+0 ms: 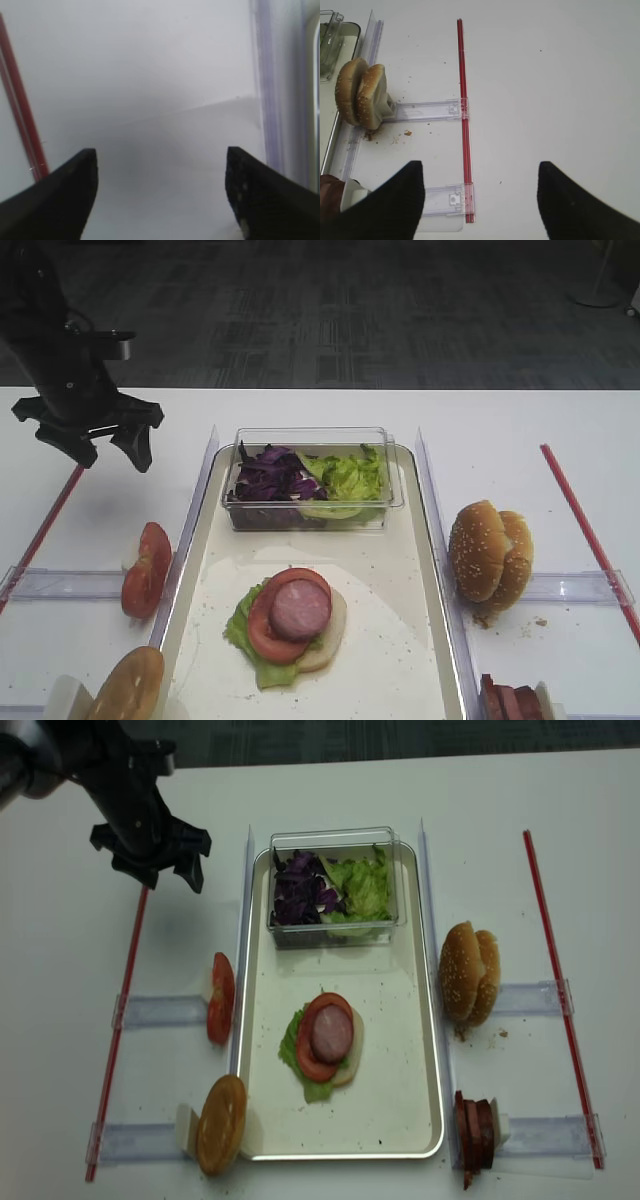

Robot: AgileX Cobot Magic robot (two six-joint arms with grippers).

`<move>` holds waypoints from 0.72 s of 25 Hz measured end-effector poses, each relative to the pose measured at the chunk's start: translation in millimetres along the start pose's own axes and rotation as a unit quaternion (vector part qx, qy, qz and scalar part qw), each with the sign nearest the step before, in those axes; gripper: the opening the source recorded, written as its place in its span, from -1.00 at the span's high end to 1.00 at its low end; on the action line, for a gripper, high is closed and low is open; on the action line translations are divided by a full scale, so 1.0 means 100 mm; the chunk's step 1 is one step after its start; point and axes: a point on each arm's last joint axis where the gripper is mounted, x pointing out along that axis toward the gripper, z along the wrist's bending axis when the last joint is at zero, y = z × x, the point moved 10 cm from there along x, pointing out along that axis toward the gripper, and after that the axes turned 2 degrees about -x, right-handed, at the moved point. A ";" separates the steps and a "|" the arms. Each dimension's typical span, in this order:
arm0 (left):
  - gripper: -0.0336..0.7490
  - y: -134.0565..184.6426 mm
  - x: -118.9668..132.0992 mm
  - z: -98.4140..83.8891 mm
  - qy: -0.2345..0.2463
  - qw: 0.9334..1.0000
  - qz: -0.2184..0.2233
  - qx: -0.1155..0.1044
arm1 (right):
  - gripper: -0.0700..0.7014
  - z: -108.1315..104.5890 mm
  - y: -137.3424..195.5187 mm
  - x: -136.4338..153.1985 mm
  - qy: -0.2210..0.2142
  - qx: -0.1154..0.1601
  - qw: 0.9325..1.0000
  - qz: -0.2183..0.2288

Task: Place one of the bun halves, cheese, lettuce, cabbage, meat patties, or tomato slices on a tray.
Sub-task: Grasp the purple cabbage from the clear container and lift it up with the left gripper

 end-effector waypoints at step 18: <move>-0.29 -0.16 -0.30 -1.06 0.024 0.993 -0.020 0.115 | -0.50 0.00 0.00 0.00 0.000 0.000 1.000 0.000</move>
